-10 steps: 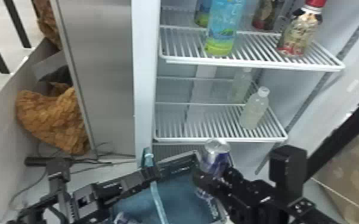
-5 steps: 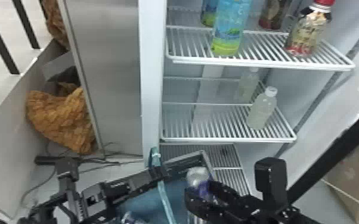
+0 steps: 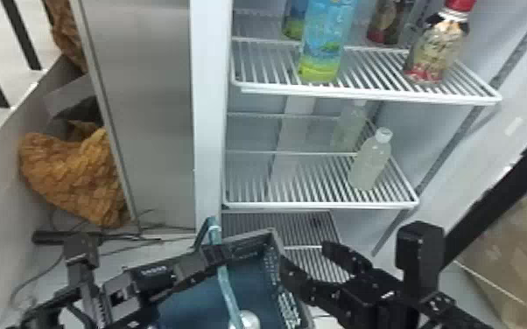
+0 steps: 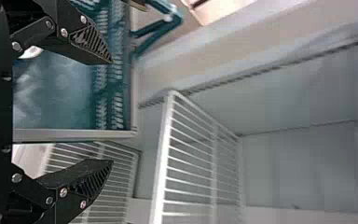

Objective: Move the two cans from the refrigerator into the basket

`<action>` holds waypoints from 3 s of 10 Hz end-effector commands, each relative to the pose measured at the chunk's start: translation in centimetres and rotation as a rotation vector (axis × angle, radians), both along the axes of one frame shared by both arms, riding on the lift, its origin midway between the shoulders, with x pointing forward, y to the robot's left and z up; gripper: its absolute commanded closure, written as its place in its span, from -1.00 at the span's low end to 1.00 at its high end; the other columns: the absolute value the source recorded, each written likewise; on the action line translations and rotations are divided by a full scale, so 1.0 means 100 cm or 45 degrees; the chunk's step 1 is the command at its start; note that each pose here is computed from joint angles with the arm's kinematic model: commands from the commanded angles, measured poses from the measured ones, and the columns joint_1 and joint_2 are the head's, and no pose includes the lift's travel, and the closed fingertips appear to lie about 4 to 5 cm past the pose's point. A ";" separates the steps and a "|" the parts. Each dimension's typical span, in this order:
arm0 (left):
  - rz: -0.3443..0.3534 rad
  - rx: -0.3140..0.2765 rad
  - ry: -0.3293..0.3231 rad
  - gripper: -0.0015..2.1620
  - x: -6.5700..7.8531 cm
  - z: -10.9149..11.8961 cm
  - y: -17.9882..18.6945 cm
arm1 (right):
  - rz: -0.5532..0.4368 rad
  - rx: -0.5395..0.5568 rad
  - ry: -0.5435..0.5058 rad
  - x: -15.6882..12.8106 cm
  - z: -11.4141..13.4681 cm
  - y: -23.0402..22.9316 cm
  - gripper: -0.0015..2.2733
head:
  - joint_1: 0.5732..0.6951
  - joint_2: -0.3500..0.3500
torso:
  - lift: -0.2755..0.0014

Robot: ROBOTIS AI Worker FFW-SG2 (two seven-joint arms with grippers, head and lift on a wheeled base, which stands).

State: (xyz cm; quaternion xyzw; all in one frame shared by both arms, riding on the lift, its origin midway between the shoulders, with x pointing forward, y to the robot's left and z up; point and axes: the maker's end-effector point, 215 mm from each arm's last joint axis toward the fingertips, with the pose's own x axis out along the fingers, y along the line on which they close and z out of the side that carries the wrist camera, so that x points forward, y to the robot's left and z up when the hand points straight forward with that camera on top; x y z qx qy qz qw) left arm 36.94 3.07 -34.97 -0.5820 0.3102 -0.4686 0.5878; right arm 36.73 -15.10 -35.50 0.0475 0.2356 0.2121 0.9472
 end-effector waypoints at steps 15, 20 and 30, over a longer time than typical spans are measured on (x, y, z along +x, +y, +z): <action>0.015 -0.011 0.016 0.12 -0.004 -0.004 0.004 | -0.239 0.015 -0.487 -0.075 0.096 -0.097 -0.71 | 1.00 -1.00 | -0.59; 0.006 0.000 0.025 0.12 -0.007 -0.007 0.003 | -0.261 -0.028 -0.448 -0.098 0.095 -0.108 -0.71 | 1.00 -1.00 | -0.59; -0.002 0.009 0.023 0.12 -0.007 -0.008 0.002 | -0.280 -0.067 -0.451 -0.097 0.092 -0.119 -0.72 | 1.00 -1.00 | -0.59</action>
